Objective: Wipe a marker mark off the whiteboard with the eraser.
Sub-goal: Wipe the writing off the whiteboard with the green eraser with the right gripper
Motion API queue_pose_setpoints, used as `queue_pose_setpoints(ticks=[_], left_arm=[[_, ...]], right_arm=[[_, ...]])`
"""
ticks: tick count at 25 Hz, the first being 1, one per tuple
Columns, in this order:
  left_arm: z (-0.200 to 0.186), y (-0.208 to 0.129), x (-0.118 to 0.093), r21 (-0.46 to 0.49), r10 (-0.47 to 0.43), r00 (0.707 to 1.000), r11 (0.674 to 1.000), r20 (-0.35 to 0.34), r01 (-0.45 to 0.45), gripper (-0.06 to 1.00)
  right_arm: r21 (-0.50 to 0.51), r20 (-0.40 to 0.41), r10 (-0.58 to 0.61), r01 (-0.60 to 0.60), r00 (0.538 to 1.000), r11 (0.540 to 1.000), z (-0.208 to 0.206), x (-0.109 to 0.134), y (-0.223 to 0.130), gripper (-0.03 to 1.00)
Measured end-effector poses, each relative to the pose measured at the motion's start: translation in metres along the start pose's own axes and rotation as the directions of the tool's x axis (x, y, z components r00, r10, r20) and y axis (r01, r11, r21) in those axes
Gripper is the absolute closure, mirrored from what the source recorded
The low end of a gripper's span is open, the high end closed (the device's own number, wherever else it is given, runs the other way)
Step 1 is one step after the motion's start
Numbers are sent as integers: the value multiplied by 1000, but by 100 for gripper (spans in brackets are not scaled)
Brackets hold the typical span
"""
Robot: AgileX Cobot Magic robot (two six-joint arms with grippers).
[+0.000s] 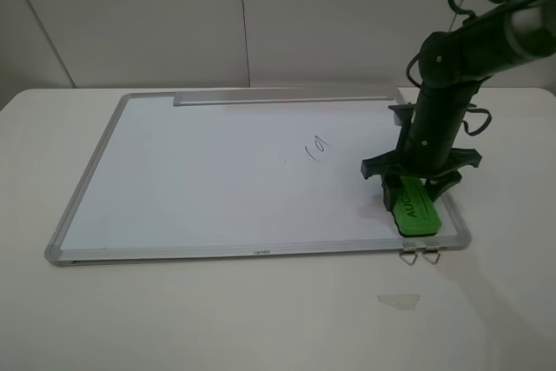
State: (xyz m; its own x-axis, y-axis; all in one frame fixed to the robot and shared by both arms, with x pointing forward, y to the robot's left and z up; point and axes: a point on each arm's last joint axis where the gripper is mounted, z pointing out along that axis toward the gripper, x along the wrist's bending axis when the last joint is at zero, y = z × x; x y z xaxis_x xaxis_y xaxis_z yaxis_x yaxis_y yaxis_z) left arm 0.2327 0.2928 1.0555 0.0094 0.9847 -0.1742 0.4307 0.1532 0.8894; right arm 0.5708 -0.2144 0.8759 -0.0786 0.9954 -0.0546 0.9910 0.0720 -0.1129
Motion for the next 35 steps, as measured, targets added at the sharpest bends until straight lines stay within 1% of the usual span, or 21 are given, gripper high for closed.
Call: queue_pose_setpoints(ticks=[7,10,12,16,18,21,24,26,30,35], left_arm=[[0,0,0,0,0,1000,1000,0,0,16],[0,0,0,0,0,1000,1000,0,0,16],[0,0,0,0,0,1000,1000,0,0,16],[0,0,0,0,0,1000,1000,0,0,16],[0,0,0,0,0,1000,1000,0,0,16],[0,0,0,0,0,1000,1000,0,0,16],[0,0,0,0,0,1000,1000,0,0,16],[0,0,0,0,0,1000,1000,0,0,16],[0,0,0,0,0,1000,1000,0,0,16],[0,0,0,0,0,1000,1000,0,0,16]], right_arm=[[9,2,0,0,1000,1000,-3,0,1,38],[50,12,2,-2,1000,999,-12,0,3,38],[55,13,5,-6,1000,998,-27,0,8,38],[-12,-1,-4,4,1000,1000,-69,6,20,38],[-44,-12,-29,28,1000,999,-85,13,26,38],[-123,-28,-66,62,997,990,-106,27,35,38],[-226,-40,-117,105,992,969,-125,41,43,38],[-265,-46,-157,139,987,954,-133,50,49,38],[-279,-68,-217,190,974,941,-129,69,67,38],[-227,-52,-264,246,963,942,-99,92,93,38]])
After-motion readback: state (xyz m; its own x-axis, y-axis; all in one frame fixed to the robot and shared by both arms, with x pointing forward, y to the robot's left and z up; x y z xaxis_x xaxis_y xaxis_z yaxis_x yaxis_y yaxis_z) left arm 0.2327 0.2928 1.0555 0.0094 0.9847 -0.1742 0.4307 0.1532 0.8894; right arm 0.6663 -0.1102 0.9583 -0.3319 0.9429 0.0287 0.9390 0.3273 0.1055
